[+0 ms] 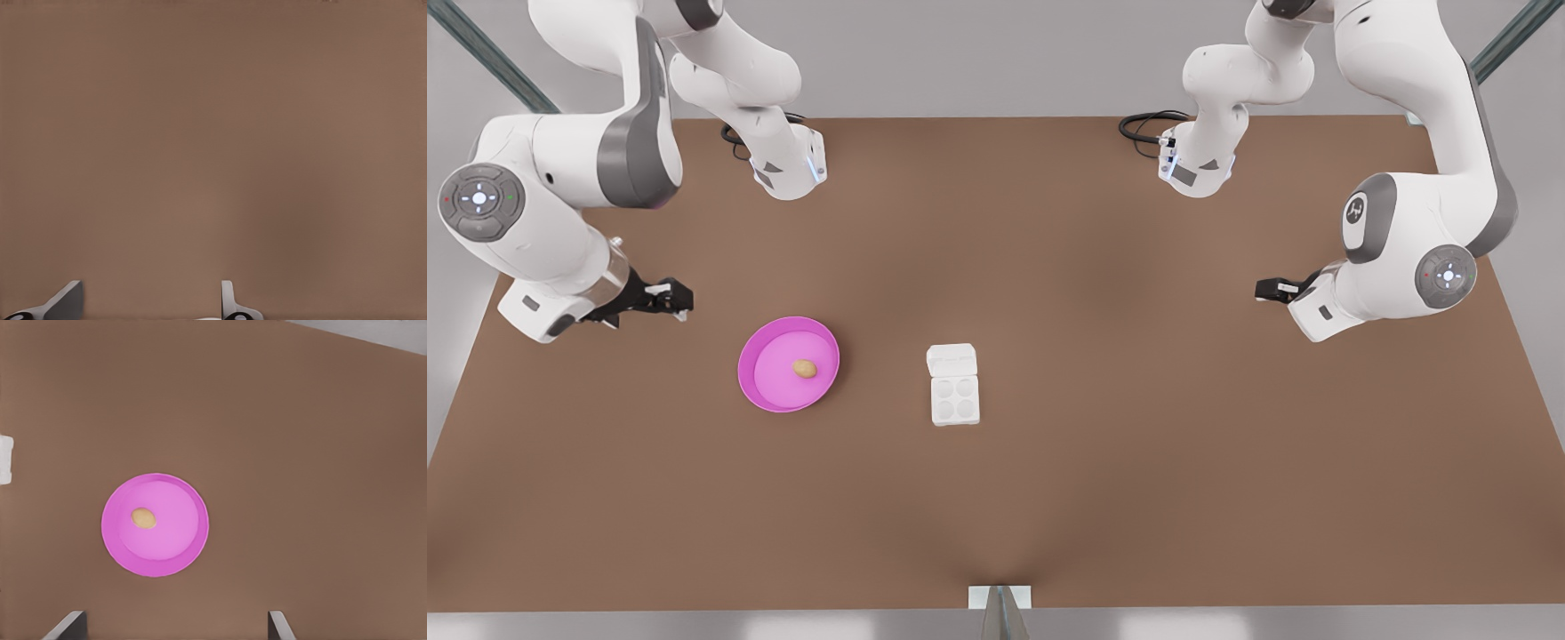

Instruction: Pack egg into the box and close the box lid

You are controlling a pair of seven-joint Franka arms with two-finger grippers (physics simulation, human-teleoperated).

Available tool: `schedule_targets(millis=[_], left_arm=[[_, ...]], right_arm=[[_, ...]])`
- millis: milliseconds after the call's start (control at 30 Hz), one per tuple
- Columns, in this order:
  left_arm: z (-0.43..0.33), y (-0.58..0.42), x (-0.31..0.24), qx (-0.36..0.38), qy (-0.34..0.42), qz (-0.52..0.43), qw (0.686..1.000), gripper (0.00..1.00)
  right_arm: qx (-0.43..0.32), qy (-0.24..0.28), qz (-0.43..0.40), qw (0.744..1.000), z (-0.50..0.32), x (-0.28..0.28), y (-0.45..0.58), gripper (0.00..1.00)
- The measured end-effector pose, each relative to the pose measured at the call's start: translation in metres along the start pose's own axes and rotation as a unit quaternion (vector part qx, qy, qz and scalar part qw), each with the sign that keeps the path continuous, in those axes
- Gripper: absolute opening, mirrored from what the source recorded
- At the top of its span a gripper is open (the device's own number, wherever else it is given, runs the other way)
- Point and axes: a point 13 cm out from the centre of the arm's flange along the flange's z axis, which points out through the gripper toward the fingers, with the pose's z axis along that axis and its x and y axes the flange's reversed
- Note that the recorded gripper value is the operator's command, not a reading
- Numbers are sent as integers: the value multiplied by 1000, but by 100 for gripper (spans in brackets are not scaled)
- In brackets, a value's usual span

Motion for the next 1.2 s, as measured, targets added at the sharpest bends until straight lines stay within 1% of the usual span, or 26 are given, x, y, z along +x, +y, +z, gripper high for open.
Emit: schedule_targets(millis=[100,133,200,267,333,400,533,633,800,900,1000,1200], left_arm=[[0,0,0,0,0,3,1000,100],[0,0,0,0,0,4,1000,100],[1,-1,-1,0,0,5,1000,100],[2,0,-1,0,1,7,1000,100],[2,1,-2,1,1,7,1000,100],[2,1,-3,1,0,7,1000,100],[4,2,-4,1,1,8,1000,100],[4,0,-4,1,2,11,1000,100],[5,-1,-5,1,2,13,1000,100],[6,-2,-6,1,3,15,1000,100],[5,-1,-7,1,2,15,1000,100],[6,-2,-7,1,2,16,1000,100]], right_arm=[[-3,3,-6,1000,8,-1,2,100],[-2,16,-18,1000,24,-5,14,100],[4,58,-76,995,72,-12,75,100],[9,86,-124,989,116,-19,127,100],[12,101,-156,982,157,-16,156,100],[9,104,-174,979,195,-14,159,100],[4,78,-218,973,244,-8,159,100],[-4,47,-255,966,277,-18,147,100],[-11,4,-325,946,315,-26,127,100],[-11,-16,-380,925,334,-25,124,100],[-10,-30,-439,898,351,-20,126,100],[-10,-38,-541,840,375,-6,132,100]])
